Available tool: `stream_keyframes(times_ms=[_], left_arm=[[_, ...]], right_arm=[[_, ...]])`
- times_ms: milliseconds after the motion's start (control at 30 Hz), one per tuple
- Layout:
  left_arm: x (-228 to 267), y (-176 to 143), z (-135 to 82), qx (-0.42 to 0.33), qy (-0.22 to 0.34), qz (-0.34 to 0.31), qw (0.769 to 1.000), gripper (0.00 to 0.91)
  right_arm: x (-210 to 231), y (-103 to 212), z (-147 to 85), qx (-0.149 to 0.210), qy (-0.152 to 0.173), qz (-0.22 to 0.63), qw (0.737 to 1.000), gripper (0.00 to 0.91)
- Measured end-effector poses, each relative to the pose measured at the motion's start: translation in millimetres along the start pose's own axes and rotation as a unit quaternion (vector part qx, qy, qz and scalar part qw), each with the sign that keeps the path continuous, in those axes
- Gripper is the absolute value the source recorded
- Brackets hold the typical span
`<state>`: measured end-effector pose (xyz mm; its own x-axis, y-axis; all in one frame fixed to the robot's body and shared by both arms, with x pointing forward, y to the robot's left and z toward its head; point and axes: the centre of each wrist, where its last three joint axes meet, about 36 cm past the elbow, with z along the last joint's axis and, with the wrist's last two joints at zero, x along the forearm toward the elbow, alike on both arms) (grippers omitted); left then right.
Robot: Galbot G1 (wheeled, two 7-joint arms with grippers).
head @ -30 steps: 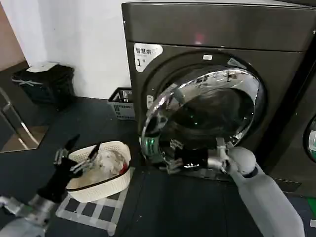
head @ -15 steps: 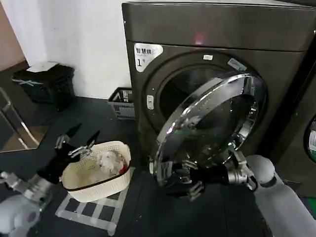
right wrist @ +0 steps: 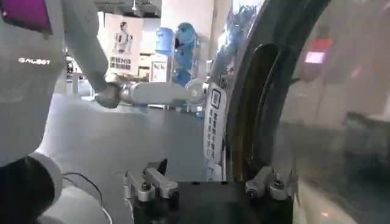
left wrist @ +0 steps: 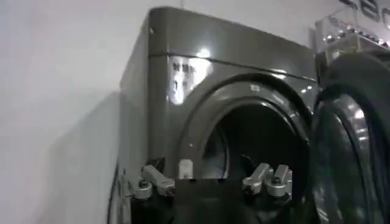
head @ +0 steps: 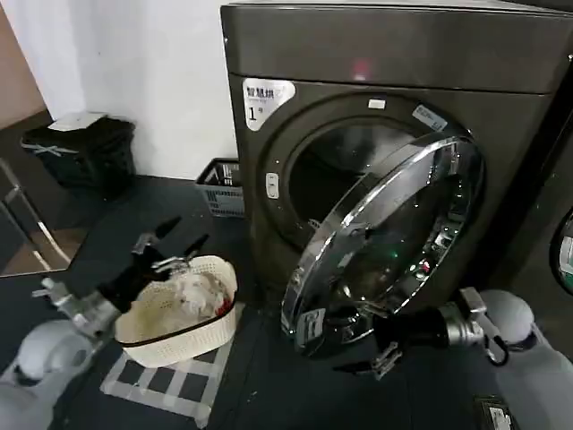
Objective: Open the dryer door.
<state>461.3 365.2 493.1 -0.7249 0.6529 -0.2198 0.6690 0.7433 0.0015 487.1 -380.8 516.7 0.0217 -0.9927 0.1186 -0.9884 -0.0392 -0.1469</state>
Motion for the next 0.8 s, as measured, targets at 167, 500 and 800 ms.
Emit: stream_keyframes(times_ms=[167,500,800], left_arm=[[-24.6,-4.5,19.2,0.015,0.001,0.043,0.999,0.907],[-88.4,-24.9,62.1,0.053,0.014,0.126,0.991,0.907],[-143.5,-45.9,90.5,0.066,0.023,0.197,0.978,0.907]], right_arm=[[16.6,12.0,0.2,-0.002,-0.002,0.019,1.000,0.907],[72.4,56.3,11.0,-0.015,-0.020,0.115,0.993,0.907],[133.5,102.4,16.5,-0.019,-0.031,0.243,0.969,0.907]])
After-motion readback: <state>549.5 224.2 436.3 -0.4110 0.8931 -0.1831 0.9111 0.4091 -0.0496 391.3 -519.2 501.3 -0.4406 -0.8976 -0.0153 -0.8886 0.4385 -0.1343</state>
